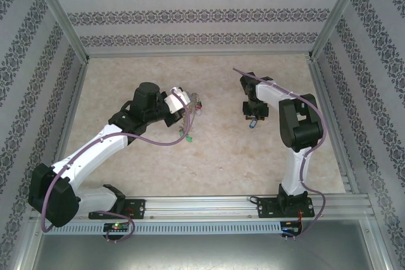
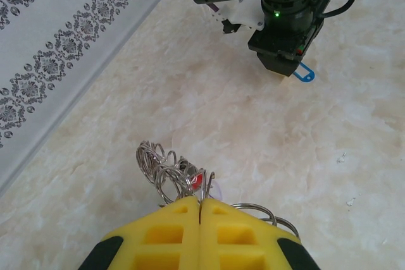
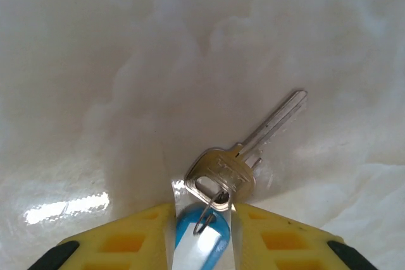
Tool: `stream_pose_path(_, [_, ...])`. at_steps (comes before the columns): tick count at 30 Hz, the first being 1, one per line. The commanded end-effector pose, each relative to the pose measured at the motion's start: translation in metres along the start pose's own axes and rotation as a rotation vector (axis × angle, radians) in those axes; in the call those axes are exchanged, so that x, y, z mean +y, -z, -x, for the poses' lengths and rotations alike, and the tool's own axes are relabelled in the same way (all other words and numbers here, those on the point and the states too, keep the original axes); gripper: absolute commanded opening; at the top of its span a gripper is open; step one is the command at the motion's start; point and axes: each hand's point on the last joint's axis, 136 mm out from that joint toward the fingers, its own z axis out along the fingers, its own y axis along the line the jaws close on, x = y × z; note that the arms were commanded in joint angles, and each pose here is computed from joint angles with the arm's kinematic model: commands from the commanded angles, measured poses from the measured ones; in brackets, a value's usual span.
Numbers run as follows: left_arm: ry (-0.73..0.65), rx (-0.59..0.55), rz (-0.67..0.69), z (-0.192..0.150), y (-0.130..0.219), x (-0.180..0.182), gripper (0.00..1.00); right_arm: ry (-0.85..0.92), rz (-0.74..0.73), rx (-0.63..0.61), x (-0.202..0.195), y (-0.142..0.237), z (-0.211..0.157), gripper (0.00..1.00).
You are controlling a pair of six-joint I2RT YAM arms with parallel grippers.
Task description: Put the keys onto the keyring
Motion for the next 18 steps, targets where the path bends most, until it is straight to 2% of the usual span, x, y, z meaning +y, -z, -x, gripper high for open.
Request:
stream_pose_path(1, [0.014, -0.036, 0.032, 0.0122, 0.0072, 0.0109, 0.0, 0.0, -0.024, -0.009, -0.007, 0.0016, 0.0034, 0.26])
stream_pose_path(15, [0.02, -0.036, 0.031, 0.0121, 0.0036, 0.0123, 0.0, 0.019, -0.039, -0.021, -0.0159, 0.0081, -0.0034, 0.1])
stream_pose_path(18, [0.02, -0.035, 0.027, 0.0119, 0.0036, 0.0117, 0.0, 0.022, -0.036, -0.025, -0.0158, 0.01, -0.0042, 0.09])
